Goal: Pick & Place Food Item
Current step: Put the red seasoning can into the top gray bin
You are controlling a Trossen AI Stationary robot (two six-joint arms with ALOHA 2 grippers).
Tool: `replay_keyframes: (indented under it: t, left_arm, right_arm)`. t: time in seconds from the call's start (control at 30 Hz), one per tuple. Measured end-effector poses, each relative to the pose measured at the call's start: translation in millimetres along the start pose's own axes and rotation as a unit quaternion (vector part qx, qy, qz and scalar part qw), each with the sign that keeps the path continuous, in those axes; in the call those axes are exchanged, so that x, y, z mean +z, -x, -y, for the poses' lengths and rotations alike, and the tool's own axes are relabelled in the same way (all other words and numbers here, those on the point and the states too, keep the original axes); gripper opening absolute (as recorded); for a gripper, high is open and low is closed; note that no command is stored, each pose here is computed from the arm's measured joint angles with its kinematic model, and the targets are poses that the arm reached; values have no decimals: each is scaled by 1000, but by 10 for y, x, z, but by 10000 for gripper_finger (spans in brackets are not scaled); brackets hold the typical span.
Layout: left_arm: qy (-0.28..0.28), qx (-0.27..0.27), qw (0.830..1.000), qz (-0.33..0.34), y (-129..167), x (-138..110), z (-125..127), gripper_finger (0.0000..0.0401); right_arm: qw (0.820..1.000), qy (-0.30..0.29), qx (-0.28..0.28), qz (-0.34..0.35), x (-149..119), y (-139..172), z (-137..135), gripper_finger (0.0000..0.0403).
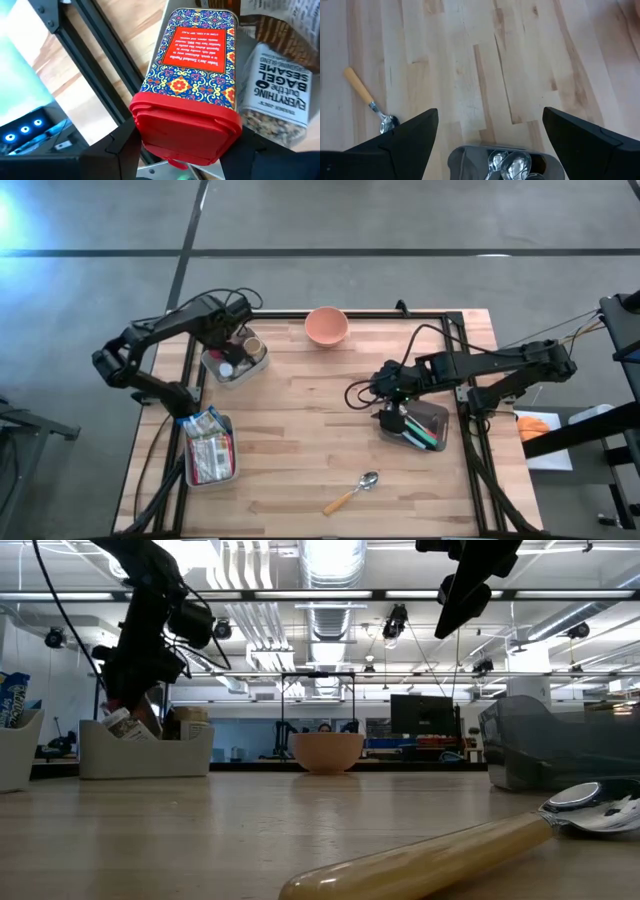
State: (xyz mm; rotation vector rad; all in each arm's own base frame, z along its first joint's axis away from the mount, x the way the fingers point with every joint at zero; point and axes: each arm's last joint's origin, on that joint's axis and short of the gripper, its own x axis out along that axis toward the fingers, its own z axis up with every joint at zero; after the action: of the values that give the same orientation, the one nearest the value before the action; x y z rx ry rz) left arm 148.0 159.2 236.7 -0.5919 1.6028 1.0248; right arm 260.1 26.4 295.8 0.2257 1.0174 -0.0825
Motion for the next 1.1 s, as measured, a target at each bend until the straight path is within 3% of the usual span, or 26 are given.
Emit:
replay_keyframes:
  t: [0.33,0.6,1.1]
  left_arm:
    - [-76,41,994,-73,-306,226,141,200]
    - [-96,60,986,-124,-462,280,198,201]
    - [-95,60,987,-117,-380,309,180,302]
  right_arm:
    - [1000,3,4,-1,-14,0,-40,357]
    - [1000,11,6,-2,-21,0,-59,357]
    - [1000,11,6,-2,-22,1,-59,357]
